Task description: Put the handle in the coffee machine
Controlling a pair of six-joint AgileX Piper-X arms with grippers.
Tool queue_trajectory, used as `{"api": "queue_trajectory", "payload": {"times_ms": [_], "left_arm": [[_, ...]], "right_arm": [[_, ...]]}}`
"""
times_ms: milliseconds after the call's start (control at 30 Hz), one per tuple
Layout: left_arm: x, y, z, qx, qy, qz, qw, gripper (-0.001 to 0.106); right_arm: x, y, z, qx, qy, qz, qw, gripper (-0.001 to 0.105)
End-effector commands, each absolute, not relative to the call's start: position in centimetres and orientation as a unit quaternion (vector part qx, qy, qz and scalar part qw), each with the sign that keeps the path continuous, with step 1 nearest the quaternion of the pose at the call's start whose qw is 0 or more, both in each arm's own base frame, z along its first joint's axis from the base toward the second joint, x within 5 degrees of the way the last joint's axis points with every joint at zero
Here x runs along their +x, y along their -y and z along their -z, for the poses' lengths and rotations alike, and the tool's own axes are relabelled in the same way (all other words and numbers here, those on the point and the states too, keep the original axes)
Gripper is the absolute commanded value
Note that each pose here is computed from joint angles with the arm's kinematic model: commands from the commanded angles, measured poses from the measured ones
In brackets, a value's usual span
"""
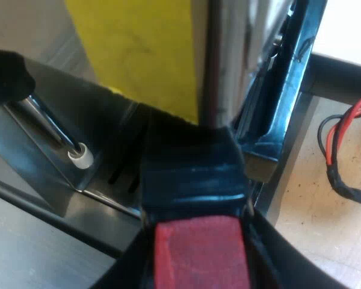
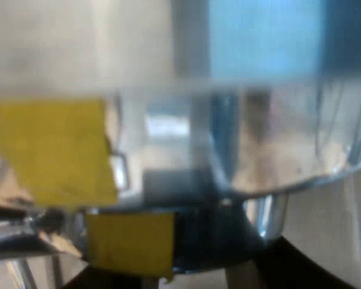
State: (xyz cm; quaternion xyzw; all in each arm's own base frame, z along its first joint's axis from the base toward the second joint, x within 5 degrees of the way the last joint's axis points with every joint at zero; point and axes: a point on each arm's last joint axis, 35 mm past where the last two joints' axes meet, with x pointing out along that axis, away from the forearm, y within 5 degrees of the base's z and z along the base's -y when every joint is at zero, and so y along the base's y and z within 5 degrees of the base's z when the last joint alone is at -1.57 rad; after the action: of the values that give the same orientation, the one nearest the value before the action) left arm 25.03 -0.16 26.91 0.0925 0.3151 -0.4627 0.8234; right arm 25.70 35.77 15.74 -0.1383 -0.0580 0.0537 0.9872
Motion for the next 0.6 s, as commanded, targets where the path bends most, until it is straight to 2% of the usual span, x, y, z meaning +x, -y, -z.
{"api": "queue_trajectory", "payload": {"times_ms": [33,133,200,300,367,433,600], "left_arm": [[24.4,0.5,-28.2,0.114,-0.256,0.513,0.811,0.000],[24.4,0.4,-28.0,0.125,-0.266,0.504,0.812,0.000],[24.3,0.4,-28.0,0.124,-0.268,0.504,0.812,0.005],[24.3,0.4,-28.0,0.124,-0.269,0.504,0.812,0.026],[24.3,0.4,-28.0,0.124,-0.269,0.504,0.812,0.043],[24.3,0.4,-28.0,0.122,-0.270,0.504,0.811,0.052],[24.0,0.4,-27.8,0.113,-0.288,0.504,0.807,0.054]], "right_arm": [[25.9,-35.4,-17.9,-0.086,0.094,-0.038,0.991,0.028],[25.9,-35.4,-18.1,-0.083,0.096,-0.037,0.991,0.028],[25.8,-35.4,-18.2,-0.081,0.097,-0.038,0.991,0.028],[25.7,-35.3,-18.9,-0.075,0.102,-0.037,0.991,0.028],[25.7,-35.3,-19.4,-0.071,0.104,-0.036,0.991,0.028],[25.7,-35.2,-19.6,-0.070,0.105,-0.036,0.991,0.028],[25.7,-35.2,-19.8,-0.080,0.107,-0.034,0.990,0.028]]}}
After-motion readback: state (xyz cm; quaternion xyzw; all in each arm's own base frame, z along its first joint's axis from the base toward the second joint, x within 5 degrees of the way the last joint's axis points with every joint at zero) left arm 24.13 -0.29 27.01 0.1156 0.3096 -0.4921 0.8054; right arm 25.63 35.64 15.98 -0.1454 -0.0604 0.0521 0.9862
